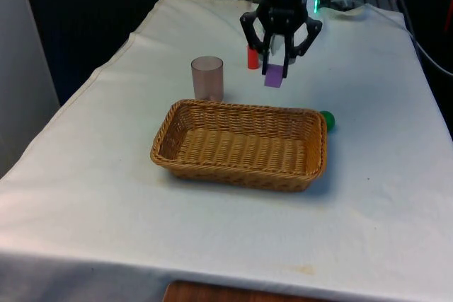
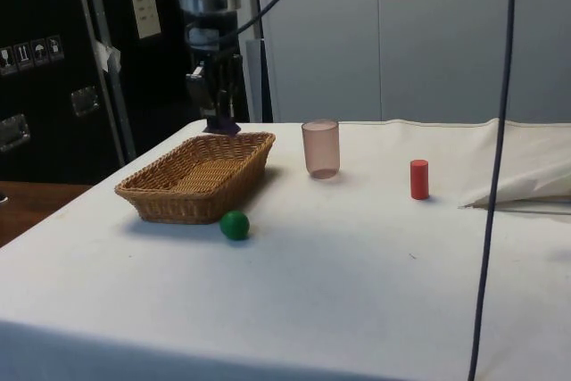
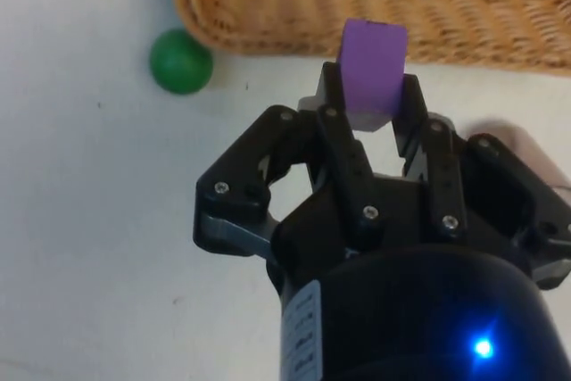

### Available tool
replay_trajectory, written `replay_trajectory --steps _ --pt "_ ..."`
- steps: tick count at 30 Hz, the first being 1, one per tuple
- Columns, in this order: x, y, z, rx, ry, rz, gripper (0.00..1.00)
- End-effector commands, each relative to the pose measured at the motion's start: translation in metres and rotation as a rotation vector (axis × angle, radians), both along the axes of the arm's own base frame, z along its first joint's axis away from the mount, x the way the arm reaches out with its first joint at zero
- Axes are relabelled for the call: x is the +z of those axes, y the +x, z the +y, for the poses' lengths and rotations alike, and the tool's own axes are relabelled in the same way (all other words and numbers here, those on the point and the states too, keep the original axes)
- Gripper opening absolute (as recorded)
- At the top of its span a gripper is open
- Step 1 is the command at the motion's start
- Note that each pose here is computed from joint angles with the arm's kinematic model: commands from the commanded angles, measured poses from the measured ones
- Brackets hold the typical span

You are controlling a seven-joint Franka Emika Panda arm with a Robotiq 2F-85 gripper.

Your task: Pick up the triangular block and place it into the basket.

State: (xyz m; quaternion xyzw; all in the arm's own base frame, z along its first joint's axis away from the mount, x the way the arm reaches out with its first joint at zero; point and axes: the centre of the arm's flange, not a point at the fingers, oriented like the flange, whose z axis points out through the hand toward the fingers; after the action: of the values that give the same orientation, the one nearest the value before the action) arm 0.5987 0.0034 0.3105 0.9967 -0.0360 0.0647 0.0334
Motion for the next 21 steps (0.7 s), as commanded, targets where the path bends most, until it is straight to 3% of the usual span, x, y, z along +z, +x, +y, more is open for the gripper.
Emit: replay_trajectory --steps 1,2,3,11,21 --pt "-0.001 0.005 -0.003 0.001 0.012 0.008 0.33" --pt "-0.001 0.003 -0.001 -0.001 0.001 -0.001 0.33" --pt "-0.002 0.009 -0.004 0.001 0.013 0.007 0.33" --pt "-0.016 0.037 -0.017 -0.001 0.005 -0.003 0.33" --pt "-0.055 0.06 -0.03 -0.005 0.006 0.002 0.33"
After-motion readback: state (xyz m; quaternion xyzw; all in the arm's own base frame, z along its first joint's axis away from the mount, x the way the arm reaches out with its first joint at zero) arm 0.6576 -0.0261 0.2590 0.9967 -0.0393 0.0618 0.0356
